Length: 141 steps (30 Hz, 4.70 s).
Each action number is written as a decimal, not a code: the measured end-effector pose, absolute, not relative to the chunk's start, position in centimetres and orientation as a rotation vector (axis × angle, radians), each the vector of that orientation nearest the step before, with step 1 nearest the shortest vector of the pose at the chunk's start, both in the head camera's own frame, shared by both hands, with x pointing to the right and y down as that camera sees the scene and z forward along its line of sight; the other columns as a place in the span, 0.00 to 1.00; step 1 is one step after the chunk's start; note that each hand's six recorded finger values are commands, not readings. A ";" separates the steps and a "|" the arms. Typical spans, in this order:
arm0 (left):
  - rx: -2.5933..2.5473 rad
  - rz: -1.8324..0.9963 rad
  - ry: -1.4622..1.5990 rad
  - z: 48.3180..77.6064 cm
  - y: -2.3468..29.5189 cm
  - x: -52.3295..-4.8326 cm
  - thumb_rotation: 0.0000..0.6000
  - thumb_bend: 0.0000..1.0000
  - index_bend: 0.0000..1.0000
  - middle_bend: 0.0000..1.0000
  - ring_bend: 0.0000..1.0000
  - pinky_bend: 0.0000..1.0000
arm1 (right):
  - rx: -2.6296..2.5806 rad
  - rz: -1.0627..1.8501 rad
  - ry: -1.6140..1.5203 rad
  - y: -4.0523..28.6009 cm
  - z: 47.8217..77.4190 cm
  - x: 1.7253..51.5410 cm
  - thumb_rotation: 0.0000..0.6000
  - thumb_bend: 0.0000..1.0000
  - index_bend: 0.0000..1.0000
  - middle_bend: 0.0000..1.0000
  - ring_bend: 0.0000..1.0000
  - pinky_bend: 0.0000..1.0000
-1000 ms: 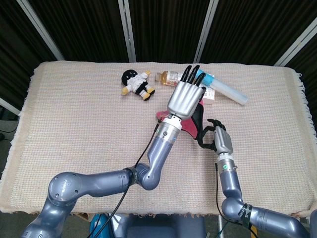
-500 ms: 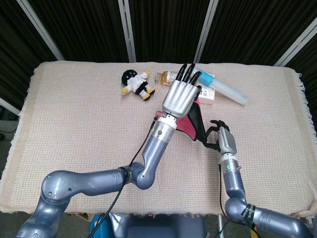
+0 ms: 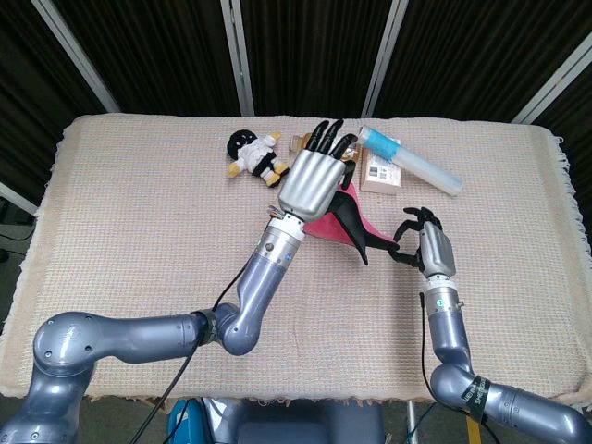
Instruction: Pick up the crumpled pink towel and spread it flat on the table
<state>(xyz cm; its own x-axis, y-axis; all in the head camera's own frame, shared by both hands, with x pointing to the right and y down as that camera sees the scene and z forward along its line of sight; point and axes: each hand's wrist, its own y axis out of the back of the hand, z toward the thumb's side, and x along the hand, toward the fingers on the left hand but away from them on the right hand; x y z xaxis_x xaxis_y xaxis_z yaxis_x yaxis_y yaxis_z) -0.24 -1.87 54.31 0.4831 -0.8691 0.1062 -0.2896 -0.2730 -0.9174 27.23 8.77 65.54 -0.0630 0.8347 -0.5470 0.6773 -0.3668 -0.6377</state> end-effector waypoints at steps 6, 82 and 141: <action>-1.821 -0.792 0.996 53.6 -2.6 -3.6 1.00 0.56 0.64 0.17 0.00 0.00 | -2.007 1.344 -1.653 7.7 63.8 26.3 1.00 0.59 0.73 0.21 0.00 0.00; -2.009 -0.894 1.113 63.4 4.9 -14.7 1.00 0.57 0.65 0.19 0.00 0.00 | -1.856 1.308 -1.479 8.5 63.2 24.4 1.00 0.59 0.74 0.22 0.00 0.00; -2.192 -0.950 0.866 67.4 18.8 -18.9 1.00 0.47 0.55 0.16 0.00 0.00 | -1.960 1.458 -1.263 23.4 68.5 25.9 1.00 0.59 0.63 0.21 0.00 0.00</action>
<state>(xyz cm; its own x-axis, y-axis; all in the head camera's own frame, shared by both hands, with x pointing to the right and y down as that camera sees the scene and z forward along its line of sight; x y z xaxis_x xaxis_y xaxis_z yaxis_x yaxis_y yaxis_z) -18.95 18.78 67.42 0.5329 -0.7479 0.3958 -0.3253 -0.6129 -0.7201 25.90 23.43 68.47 0.0530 0.8321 -0.5521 0.4276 -0.5185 -0.7405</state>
